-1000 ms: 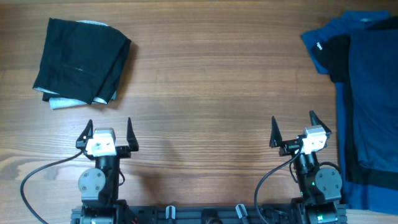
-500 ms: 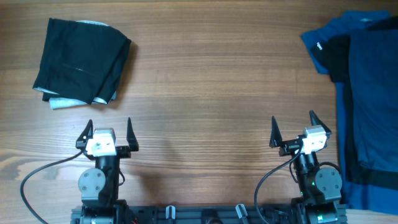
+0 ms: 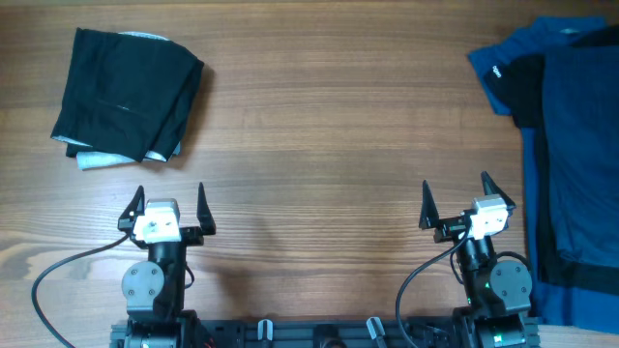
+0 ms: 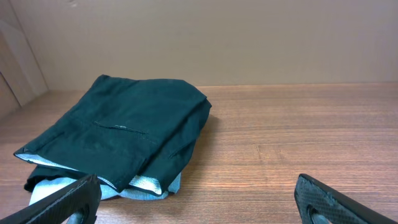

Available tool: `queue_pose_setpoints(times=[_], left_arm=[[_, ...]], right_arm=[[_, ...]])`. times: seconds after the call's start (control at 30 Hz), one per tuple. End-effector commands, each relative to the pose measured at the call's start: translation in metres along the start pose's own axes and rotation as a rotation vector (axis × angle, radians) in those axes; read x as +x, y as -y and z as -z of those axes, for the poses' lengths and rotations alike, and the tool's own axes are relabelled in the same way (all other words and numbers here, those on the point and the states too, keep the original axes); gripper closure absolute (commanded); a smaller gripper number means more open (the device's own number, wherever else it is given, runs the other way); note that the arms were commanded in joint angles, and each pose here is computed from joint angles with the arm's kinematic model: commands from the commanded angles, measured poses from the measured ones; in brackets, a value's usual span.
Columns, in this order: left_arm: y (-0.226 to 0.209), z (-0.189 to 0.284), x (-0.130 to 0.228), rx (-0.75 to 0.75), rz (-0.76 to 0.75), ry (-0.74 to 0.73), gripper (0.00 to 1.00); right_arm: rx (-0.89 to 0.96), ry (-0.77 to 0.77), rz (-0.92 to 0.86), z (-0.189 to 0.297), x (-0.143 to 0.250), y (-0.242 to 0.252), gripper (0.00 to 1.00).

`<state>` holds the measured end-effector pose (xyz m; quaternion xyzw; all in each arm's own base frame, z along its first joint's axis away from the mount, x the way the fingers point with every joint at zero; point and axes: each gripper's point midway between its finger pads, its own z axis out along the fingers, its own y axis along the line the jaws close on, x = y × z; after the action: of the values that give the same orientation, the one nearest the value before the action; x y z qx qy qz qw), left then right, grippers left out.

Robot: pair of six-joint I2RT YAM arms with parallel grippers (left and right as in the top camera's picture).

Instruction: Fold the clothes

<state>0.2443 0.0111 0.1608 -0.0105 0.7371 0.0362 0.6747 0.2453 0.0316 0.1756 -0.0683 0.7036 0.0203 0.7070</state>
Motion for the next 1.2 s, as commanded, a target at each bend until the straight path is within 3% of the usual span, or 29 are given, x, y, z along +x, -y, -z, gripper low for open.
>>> queue_pose_setpoints(times=[0.0,0.2,0.3,0.43,0.6,0.7,0.9,1.07,1.17], left_arm=[[0.001,-0.001,0.004,0.003,-0.02,-0.006,0.0],[0.001,-0.001,0.004,0.003,-0.02,-0.006,0.0],[0.001,-0.001,0.004,0.003,-0.02,-0.006,0.0],[0.001,-0.001,0.004,0.003,-0.02,-0.006,0.0],[0.001,-0.001,0.004,0.003,-0.02,-0.006,0.0],[0.001,-0.001,0.004,0.003,-0.02,-0.006,0.0],[0.001,-0.001,0.004,0.003,-0.02,-0.006,0.0],[0.001,-0.001,0.004,0.003,-0.02,-0.006,0.0],[0.001,-0.001,0.004,0.003,-0.02,-0.006,0.0]], right_arm=[[0.019,0.003,-0.016,0.0,0.0,0.004,0.0],[0.031,0.034,-0.023,0.0,-0.008,0.006,0.0],[0.02,0.116,-0.244,0.002,-0.03,0.007,0.0],[0.035,0.044,-0.222,0.007,-0.039,0.009,0.0],[0.135,-0.022,-0.287,0.004,-0.093,0.029,0.0],[0.175,-0.123,-0.266,-0.023,-0.126,0.037,0.0],[0.214,-0.395,-0.126,-0.096,-0.154,0.051,0.0],[0.304,-0.66,-0.081,-0.151,-0.134,0.106,0.0],[0.239,-0.73,-0.066,-0.174,-0.109,0.117,0.0]])
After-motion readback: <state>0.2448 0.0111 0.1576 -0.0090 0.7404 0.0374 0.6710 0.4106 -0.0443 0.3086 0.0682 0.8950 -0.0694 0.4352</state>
